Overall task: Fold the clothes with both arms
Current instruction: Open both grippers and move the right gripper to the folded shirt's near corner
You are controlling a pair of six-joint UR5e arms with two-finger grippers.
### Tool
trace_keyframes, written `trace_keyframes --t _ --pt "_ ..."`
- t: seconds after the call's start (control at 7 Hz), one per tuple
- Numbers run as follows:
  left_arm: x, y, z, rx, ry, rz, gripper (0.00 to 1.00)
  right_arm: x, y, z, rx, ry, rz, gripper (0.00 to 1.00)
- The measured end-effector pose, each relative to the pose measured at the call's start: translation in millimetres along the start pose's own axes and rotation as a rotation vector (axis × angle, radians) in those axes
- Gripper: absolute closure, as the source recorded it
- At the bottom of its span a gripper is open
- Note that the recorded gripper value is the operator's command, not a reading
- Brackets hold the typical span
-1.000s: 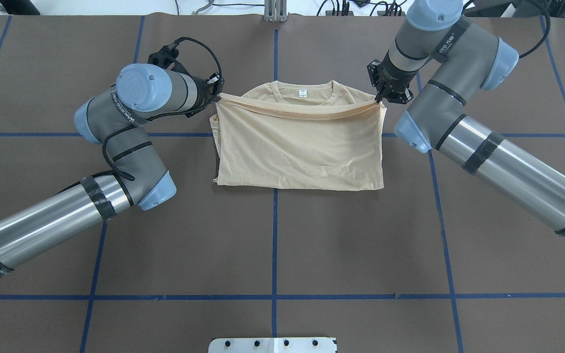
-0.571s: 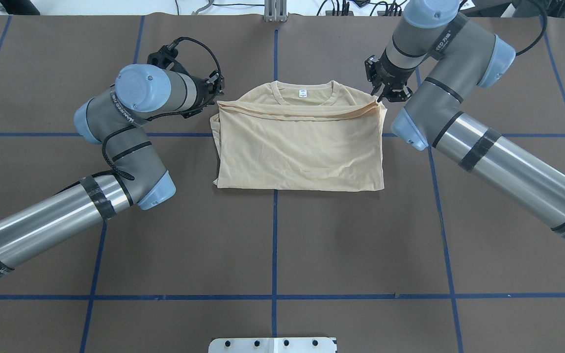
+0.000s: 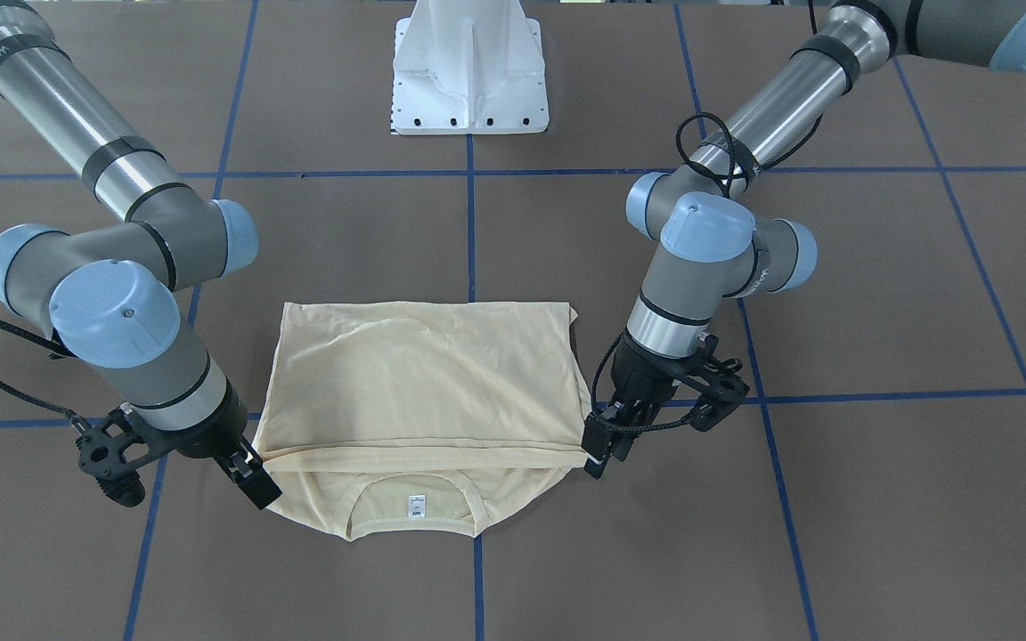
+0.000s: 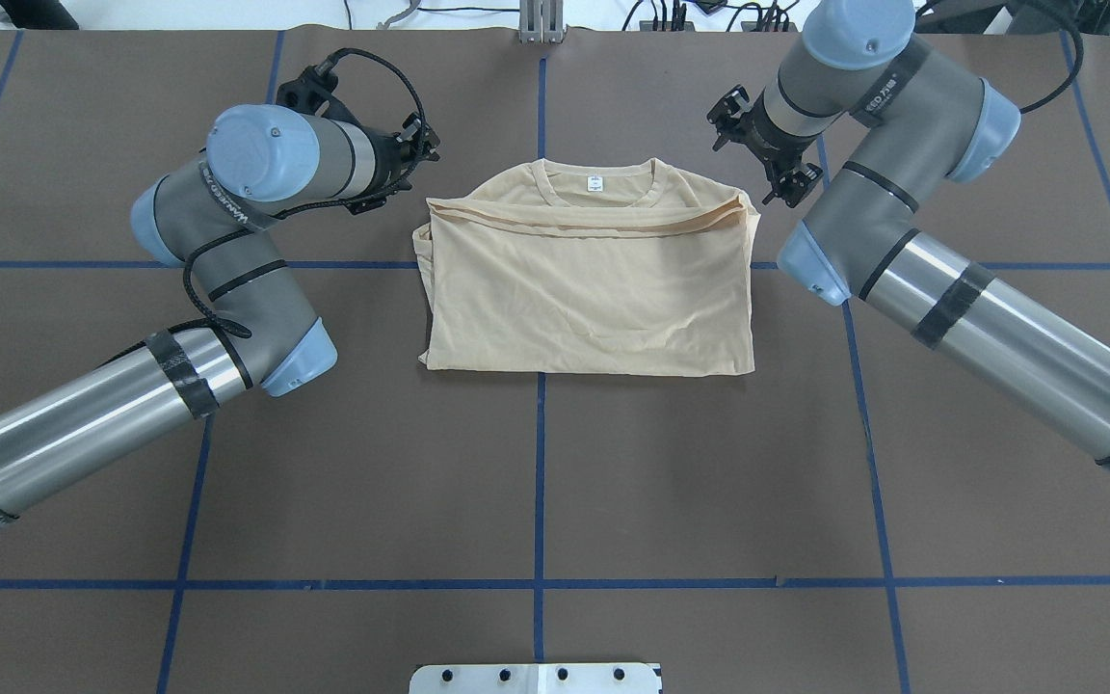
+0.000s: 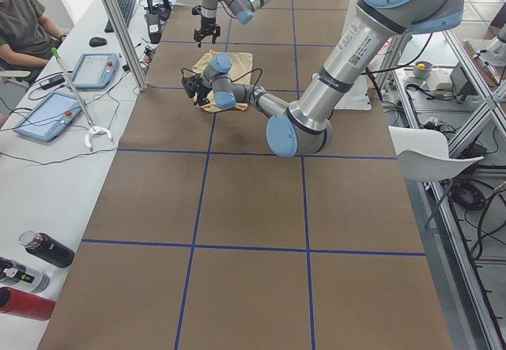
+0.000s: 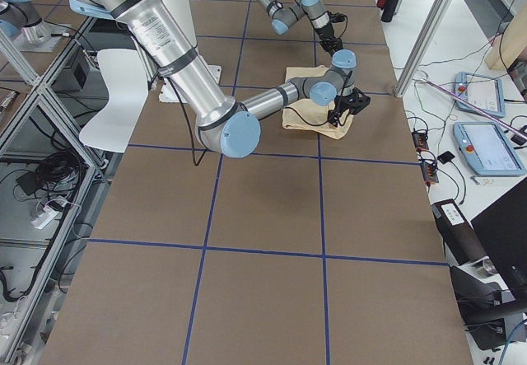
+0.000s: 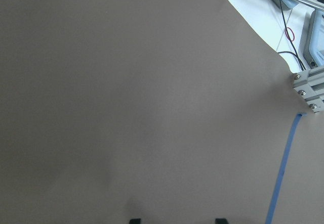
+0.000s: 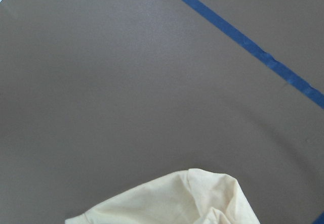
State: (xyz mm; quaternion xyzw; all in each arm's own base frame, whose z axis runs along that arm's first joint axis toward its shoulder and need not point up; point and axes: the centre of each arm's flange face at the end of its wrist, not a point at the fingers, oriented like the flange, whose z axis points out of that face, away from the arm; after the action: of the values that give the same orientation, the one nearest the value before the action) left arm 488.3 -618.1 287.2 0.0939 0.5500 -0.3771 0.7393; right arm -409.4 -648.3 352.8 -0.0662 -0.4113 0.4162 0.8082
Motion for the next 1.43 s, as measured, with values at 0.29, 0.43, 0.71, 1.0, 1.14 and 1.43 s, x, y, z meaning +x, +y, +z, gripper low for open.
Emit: trace_keyframes --t 0.29,0.43,0.71,1.0,1.14,1.43 --pt "10.7 -7.6 -18.1 0.003 0.03 -0.001 0.43 69.0 42.8 -16.5 -0.016 -0.065 -0.036 0.06" --pt "12.8 -8.6 -23.5 0.003 0.037 -0.001 0.43 103.8 80.4 -24.4 -0.016 -0.088 -0.066 0.12" --pt "14.2 -8.6 -27.1 0.003 0.042 0.0 0.43 140.8 130.1 -20.6 -0.008 -0.094 -0.06 0.2" --pt "14.3 -7.6 -27.2 0.003 0.041 -0.001 0.43 155.0 152.6 -7.8 0.013 -0.088 -0.069 0.32" --pt "14.0 -7.2 -26.8 0.003 0.038 -0.001 0.43 160.2 154.1 -3.0 0.017 -0.079 -0.071 0.36" --pt "13.8 -6.9 -26.4 0.003 0.036 -0.002 0.43 168.2 155.7 1.5 0.016 -0.065 -0.07 1.0"
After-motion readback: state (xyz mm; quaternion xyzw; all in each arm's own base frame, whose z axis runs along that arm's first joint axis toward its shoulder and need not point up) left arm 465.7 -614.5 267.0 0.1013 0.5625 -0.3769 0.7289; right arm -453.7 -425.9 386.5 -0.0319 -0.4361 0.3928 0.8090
